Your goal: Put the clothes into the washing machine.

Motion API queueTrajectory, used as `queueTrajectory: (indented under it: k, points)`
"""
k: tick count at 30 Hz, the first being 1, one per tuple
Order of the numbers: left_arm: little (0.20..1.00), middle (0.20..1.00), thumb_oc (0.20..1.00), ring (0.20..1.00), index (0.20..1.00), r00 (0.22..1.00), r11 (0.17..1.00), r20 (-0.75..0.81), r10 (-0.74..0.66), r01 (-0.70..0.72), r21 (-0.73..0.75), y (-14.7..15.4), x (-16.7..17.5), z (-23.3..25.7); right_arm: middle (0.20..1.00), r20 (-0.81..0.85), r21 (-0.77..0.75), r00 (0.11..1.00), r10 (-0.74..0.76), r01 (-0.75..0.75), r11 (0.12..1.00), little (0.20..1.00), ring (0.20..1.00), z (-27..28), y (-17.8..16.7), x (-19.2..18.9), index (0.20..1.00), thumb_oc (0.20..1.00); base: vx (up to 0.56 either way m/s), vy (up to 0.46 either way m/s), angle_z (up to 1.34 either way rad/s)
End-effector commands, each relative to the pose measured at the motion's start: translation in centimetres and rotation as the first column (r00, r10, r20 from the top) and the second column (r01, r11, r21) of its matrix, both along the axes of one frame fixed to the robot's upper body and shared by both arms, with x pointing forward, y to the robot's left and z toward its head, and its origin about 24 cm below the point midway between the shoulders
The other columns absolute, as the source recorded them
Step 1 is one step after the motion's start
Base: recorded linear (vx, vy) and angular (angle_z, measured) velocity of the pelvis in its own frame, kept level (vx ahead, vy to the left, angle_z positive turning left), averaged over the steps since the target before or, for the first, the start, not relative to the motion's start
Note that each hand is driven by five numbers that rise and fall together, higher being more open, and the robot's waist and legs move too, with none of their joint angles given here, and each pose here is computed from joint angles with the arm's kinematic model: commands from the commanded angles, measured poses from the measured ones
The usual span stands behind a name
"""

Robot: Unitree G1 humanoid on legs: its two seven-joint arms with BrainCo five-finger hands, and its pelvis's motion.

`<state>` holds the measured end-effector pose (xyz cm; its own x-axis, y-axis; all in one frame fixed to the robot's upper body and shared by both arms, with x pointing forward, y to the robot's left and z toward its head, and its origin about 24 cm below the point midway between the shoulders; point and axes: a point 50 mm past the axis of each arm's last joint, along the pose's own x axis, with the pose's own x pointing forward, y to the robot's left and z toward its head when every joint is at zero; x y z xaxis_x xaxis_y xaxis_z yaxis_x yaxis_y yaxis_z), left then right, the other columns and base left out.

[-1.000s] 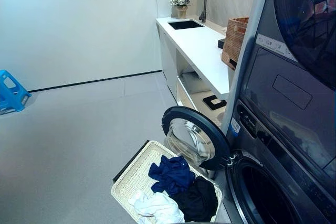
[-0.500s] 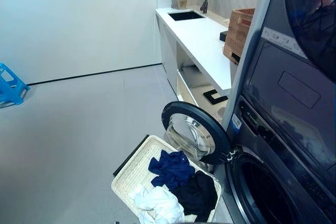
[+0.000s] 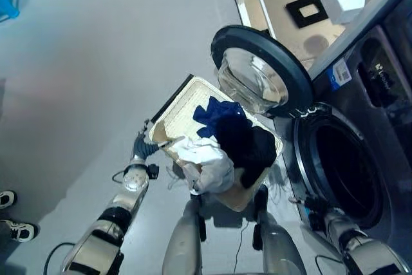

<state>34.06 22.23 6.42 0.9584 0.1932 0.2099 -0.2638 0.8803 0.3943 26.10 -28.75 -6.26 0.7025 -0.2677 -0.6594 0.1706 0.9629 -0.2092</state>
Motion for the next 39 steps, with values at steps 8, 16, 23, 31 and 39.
queueTrajectory:
  k: [8,16,23,31,39]
  points:
    - [1.000,1.000,1.000,1.000,1.000,0.934,0.933,0.333,-0.127,-0.001,0.361,-1.4,1.4,8.1,1.000,0.015,-0.003,1.000,-0.013,0.013,1.000,1.000,1.000,0.1,-0.7,-0.4,1.000,1.000,-0.02,-0.009,0.07]
    - [1.000,1.000,1.000,1.000,1.000,0.914,0.754,0.252,-0.319,0.083,0.652,-4.0,3.0,11.5,1.000,0.095,-0.019,0.995,0.024,-0.022,1.000,1.000,1.000,2.7,-0.5,2.4,1.000,1.000,-0.02,-0.008,0.00]
    - [1.000,1.000,1.000,1.000,1.000,0.919,0.681,0.140,-0.369,0.165,0.713,-5.1,3.9,11.7,1.000,0.140,-0.039,0.989,0.041,-0.036,0.999,1.000,1.000,4.1,-0.8,3.6,1.000,1.000,0.00,0.000,0.00]
    - [1.000,1.000,1.000,1.000,1.000,0.894,0.626,0.030,-0.448,0.289,0.725,-7.0,4.1,10.9,1.000,0.172,-0.049,0.984,0.048,-0.040,0.998,1.000,1.000,5.3,-0.8,4.7,1.000,1.000,0.00,0.002,0.00]
    - [1.000,1.000,1.000,1.000,1.000,0.900,0.653,0.015,-0.435,0.304,0.694,-7.1,3.7,9.4,1.000,0.183,-0.041,0.982,0.040,-0.033,0.999,1.000,1.000,5.2,-0.8,4.6,1.000,1.000,0.00,-0.006,0.00]
